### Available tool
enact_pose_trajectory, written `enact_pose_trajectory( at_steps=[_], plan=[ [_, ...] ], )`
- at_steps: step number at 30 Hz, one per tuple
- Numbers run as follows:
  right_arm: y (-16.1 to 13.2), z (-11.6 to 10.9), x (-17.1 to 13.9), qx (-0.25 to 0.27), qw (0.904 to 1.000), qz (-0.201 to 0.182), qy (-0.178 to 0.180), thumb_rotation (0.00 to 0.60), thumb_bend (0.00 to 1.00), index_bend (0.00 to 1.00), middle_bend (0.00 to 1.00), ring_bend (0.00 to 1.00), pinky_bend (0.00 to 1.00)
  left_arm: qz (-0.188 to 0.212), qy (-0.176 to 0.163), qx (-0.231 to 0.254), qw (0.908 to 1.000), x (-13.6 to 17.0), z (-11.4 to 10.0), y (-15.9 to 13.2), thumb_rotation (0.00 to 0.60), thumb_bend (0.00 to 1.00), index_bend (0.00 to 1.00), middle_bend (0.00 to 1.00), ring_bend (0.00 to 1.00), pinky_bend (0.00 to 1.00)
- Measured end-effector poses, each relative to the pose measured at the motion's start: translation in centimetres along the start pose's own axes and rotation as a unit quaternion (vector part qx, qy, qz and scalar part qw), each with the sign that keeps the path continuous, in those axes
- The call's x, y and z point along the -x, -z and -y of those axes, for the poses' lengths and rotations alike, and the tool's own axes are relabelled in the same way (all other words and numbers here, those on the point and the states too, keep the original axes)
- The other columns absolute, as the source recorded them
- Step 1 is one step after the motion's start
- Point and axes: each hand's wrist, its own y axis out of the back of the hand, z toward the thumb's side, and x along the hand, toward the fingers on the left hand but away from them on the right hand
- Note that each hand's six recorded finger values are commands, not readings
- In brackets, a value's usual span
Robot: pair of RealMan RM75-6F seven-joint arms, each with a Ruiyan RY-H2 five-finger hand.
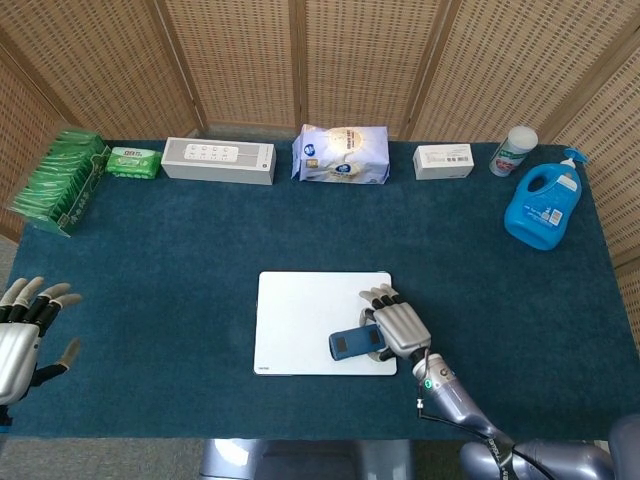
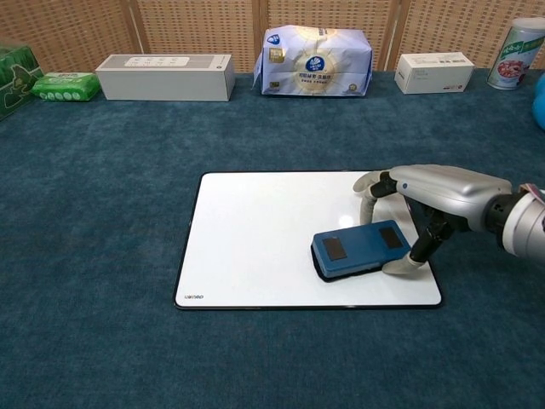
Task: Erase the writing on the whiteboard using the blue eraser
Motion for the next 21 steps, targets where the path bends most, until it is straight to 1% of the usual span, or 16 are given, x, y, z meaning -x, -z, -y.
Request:
enact_pose_trajectory(
  at_steps=[8,21],
  plan=[
    [0.4,-0.3,0.6,0.006,1.0,0.0,-0.004,0.6,0.22,0.73,0.12,0.0,0.0,0.0,-0.001,0.0,1.0,0.0,-0.1,-0.1,0.6,0.43,0.26,0.21,0.09,0.0],
    [0.8,-1.6,1.9,0.003,1.0,-0.002,0.002,0.6,0.22,0.73,0.12,0.0,0.0,-0.001,-0.004,-0.002,1.0,0.0,-0.2,-0.1,0.6,0.43,0.26,0.21,0.09,0.0]
  ],
)
